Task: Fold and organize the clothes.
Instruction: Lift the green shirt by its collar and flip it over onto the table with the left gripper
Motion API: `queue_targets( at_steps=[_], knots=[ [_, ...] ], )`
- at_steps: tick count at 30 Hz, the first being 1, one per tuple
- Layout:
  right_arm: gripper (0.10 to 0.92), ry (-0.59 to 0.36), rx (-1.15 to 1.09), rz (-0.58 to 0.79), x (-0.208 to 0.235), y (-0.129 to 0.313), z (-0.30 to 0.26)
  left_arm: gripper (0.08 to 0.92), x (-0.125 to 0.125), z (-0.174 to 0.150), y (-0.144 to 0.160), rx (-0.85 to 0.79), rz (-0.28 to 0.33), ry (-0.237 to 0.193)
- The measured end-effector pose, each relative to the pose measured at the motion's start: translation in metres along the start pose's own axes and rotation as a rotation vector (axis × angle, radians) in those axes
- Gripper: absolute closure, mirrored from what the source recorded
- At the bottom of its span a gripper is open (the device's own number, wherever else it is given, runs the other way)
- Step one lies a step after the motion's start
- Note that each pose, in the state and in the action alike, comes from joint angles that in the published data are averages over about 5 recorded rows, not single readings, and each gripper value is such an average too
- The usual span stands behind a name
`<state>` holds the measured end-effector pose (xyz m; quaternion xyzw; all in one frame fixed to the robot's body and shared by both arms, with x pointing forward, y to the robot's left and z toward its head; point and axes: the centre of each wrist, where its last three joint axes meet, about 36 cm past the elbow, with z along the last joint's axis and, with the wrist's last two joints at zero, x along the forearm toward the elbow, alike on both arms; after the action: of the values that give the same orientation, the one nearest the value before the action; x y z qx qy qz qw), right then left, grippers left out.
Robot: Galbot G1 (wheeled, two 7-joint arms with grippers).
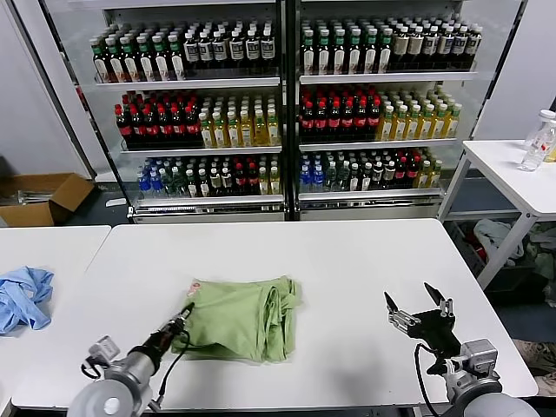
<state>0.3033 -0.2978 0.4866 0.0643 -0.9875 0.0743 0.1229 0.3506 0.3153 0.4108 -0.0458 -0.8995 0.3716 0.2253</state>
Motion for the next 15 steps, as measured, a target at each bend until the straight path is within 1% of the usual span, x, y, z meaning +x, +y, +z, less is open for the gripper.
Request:
queue_targets(
  at_steps=[4,10,12,15],
  knots=[
    [0.2,-0.004,-0.001,0.0,-0.001,-0.001,-0.002,0.905,0.014,-0.022,0.008,0.036,0.003,-0.057],
    [0.2,-0.013,-0.015,-0.001,-0.003,0.0,-0.004,0.905,0.047,-0.072,0.023,-0.013,-0.051,-0.158],
    [0.2,-0.015,-0.019,-0.003,-0.003,0.001,-0.005,0.905,0.058,-0.09,0.021,-0.048,-0.065,-0.192],
    [0.2,-0.019,-0.023,-0.008,-0.002,0.004,-0.006,0.905,0.069,-0.11,0.007,-0.105,-0.07,-0.232]
  ],
)
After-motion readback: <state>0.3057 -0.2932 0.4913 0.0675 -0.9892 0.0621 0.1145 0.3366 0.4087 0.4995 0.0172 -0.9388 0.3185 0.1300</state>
